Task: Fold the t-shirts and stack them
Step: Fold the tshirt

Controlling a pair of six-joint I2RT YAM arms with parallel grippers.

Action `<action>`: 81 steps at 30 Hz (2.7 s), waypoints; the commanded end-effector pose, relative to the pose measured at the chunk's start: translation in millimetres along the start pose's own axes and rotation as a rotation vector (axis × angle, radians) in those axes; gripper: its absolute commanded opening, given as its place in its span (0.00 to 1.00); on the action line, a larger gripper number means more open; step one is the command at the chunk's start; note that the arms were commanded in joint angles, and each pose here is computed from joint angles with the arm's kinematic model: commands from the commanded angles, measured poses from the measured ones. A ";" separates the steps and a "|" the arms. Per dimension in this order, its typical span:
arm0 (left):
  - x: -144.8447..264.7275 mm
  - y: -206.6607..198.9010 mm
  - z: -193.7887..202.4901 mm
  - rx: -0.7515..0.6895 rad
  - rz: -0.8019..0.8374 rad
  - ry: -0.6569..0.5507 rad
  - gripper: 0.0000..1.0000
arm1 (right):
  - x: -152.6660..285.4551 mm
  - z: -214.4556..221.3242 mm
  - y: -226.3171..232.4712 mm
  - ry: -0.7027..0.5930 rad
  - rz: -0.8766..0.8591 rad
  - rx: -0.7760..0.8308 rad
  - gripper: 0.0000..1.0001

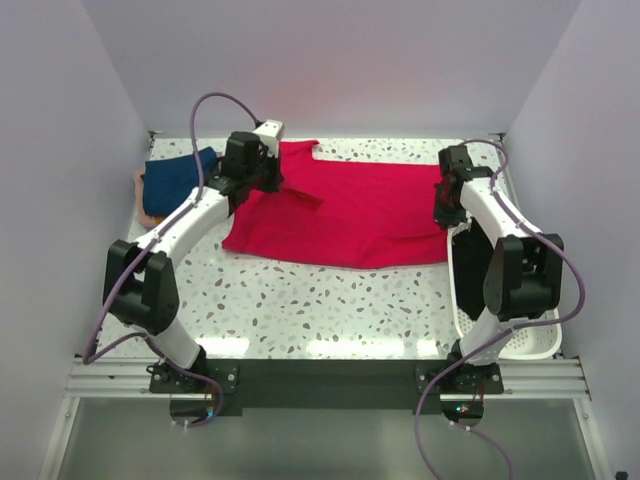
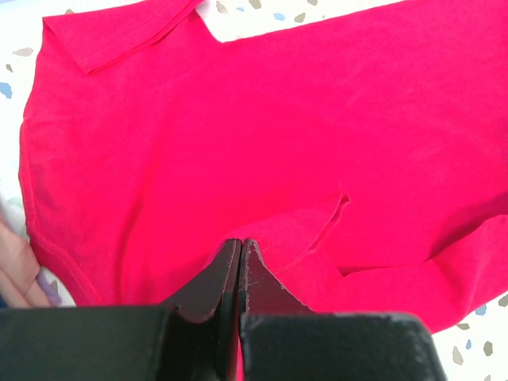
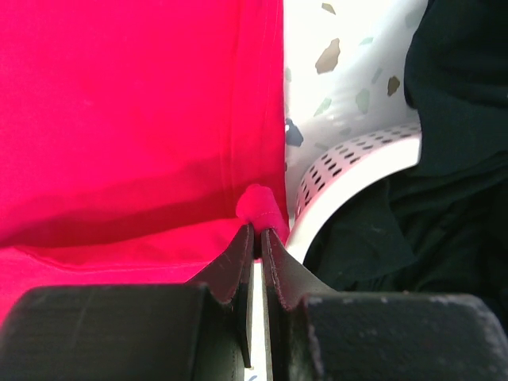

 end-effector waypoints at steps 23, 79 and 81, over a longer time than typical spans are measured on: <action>-23.0 30.1 -45.5 0.014 -0.045 -0.113 0.00 | -2.6 -7.8 -16.5 0.020 0.078 0.016 0.00; 55.5 130.3 119.5 0.292 -0.405 -0.033 0.49 | 42.2 24.9 51.7 -0.155 -0.248 0.079 0.77; 54.3 128.2 120.8 0.295 -0.385 -0.021 0.49 | 41.6 26.0 51.6 -0.155 -0.244 0.080 0.77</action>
Point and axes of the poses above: each gripper's point midway between its finger pads, its own x axis back along the fingers, its own y axis along the line the jaws close on, z = x × y, the point moved 5 cm from there along x, back along the fingers, and after that the axes turned 14 degrees about x, right-handed, at the moved point
